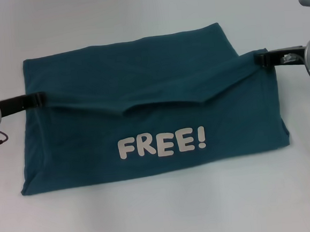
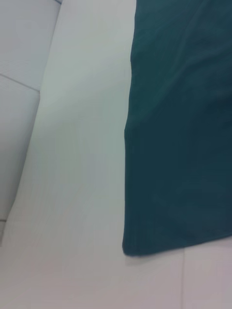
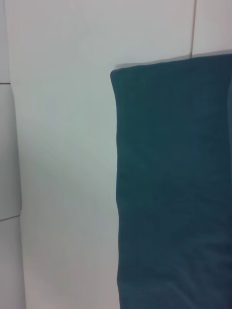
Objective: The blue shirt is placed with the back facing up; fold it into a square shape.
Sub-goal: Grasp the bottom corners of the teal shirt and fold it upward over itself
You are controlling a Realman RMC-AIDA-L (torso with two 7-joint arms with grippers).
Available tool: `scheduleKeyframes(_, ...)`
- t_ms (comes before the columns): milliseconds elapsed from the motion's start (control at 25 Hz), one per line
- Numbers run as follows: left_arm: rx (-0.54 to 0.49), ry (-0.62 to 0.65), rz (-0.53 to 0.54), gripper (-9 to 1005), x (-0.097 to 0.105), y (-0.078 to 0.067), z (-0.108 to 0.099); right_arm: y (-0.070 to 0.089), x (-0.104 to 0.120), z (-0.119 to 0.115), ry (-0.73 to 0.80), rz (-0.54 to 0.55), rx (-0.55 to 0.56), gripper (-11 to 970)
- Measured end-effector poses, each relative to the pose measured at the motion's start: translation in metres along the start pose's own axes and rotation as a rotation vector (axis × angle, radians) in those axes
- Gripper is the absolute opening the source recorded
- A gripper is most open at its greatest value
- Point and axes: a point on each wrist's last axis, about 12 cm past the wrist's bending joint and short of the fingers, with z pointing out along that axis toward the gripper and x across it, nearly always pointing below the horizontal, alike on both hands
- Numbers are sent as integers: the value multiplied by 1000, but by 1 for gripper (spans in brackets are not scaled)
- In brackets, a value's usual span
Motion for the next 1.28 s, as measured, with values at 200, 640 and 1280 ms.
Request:
scheduleKeyframes(200, -23, -9, 13, 23, -1, 0, 2, 3, -1, 4, -3, -14, 4, 56)
scheduleKeyframes(640, -68, -9, 32, 74, 7, -3, 7, 13, -3, 13, 1, -40, 6, 193)
scheduleKeyframes(1280, -106, -20, -9, 630, 10, 8, 3, 16, 4, 19, 19, -49, 14, 679)
